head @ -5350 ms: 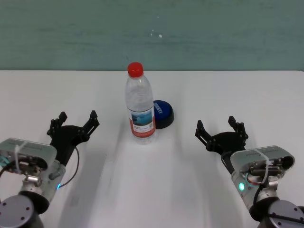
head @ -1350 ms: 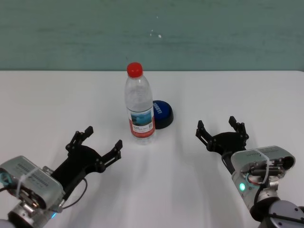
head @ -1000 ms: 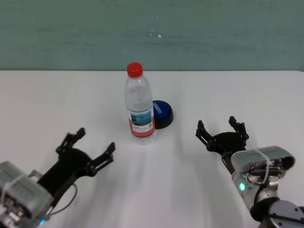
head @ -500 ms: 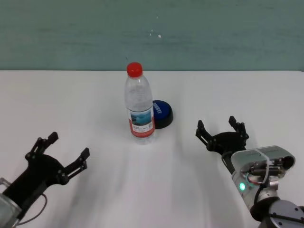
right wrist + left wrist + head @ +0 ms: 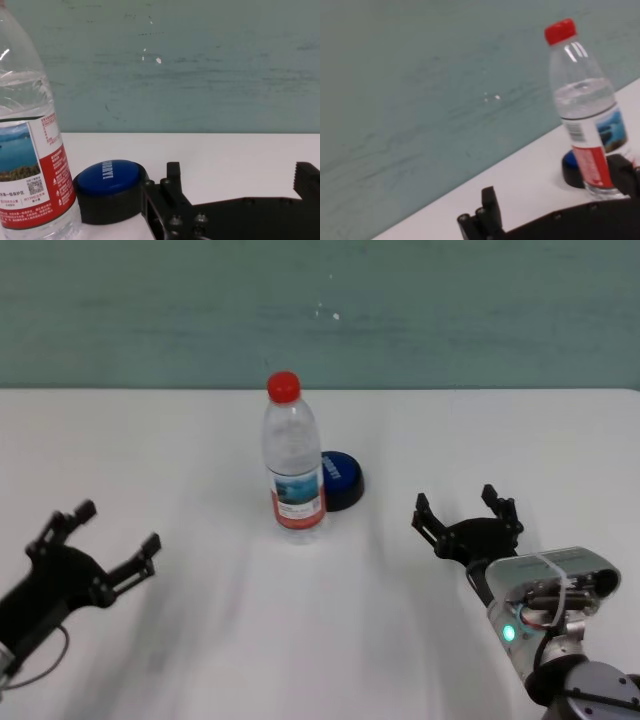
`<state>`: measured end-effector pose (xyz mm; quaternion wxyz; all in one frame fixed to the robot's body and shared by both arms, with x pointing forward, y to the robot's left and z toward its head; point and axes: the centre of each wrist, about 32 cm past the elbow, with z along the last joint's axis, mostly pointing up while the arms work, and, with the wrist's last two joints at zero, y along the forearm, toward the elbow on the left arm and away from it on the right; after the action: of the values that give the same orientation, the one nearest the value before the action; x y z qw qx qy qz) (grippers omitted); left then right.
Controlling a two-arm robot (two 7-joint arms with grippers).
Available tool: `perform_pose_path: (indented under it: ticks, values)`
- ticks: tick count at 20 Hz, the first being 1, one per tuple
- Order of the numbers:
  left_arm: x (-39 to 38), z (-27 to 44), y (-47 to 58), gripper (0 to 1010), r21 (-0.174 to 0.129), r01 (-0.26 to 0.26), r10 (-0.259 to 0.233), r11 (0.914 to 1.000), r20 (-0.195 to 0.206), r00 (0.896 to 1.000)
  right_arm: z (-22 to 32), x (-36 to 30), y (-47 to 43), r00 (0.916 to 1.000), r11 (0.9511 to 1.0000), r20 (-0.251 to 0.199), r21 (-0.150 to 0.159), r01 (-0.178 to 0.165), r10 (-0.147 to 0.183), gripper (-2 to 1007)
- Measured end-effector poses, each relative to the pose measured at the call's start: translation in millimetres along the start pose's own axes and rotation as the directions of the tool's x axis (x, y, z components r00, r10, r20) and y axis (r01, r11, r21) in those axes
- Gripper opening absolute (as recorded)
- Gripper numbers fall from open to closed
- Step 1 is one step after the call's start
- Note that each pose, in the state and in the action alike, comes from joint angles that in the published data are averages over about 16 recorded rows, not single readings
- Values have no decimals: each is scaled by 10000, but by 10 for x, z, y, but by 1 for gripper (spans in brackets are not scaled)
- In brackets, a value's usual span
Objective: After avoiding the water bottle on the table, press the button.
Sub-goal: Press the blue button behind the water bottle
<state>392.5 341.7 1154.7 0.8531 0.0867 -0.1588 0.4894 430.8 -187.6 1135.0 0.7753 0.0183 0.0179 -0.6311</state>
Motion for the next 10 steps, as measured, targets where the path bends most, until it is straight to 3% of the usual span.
perform_pose_path:
  ticks: [4,10]
  values:
    - [115,-33,-110,1000,-96,23,-23,10000,-24,10000,0,0,0,10000,10000,0,0,0,0,1004]
    - [254,-100,-360,1000,-219,153,-155,9996,-99,9998,0,0,0,10000,10000,0,0,0,0,1004]
